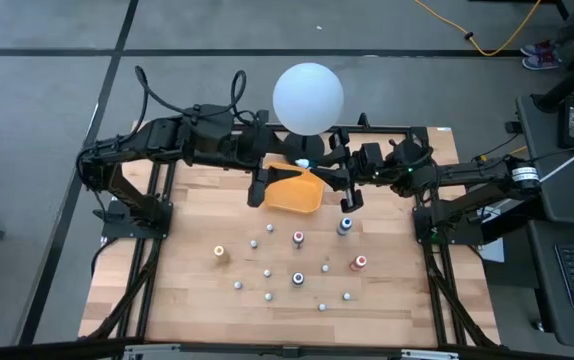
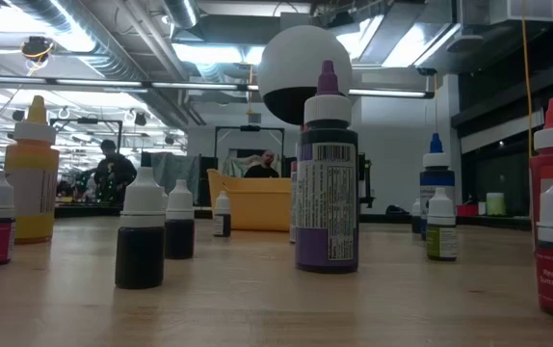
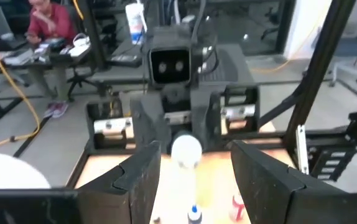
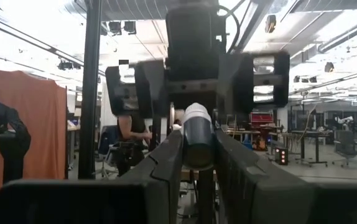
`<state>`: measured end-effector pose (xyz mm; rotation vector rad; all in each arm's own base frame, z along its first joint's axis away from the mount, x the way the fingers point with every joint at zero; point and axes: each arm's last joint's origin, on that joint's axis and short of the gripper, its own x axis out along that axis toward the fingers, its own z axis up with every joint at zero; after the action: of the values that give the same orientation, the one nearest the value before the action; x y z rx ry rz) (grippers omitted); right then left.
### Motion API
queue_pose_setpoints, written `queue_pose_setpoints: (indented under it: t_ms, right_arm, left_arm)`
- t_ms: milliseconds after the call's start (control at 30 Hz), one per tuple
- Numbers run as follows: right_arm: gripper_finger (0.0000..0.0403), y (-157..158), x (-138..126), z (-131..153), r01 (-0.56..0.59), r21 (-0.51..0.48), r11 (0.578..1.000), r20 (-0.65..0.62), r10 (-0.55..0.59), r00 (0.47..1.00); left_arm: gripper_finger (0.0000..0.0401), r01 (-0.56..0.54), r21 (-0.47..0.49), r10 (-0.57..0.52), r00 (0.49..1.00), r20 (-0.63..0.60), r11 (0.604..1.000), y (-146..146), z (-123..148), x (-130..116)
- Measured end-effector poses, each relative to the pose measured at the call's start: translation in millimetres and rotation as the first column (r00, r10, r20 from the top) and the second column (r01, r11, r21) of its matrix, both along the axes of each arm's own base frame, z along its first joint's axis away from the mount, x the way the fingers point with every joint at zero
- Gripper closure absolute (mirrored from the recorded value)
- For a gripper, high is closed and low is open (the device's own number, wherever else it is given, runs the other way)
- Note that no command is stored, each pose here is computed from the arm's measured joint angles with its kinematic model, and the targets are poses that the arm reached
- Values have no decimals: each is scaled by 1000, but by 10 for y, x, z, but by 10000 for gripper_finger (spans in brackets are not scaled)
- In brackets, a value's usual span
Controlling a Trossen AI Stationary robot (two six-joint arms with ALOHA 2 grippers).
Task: Pick & Place food coloring
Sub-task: Put the left small light blue food coloring bottle into the yellow bin
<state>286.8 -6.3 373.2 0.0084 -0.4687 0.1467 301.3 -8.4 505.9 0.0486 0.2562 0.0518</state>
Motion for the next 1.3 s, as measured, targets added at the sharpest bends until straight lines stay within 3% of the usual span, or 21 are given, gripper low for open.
queue_pose_setpoints:
  t_ms: [367, 967, 1300]
  right_arm:
    - [316, 1, 0, 2, -5, 8, 1000, 0, 5, 1000]
    - [316, 7, -4, 6, -15, 3, 1000, 2, 15, 1000]
    - [316, 3, -11, 21, -6, 8, 1000, 13, 6, 1000]
  left_arm:
    - [217, -4, 1, 4, 1000, -10, 1000, 5, -27, 36]
    - [310, 25, -14, -25, 999, -29, 1000, 2, -106, 164]
    - [321, 23, -18, -23, 1000, -1, 1000, 31, -76, 162]
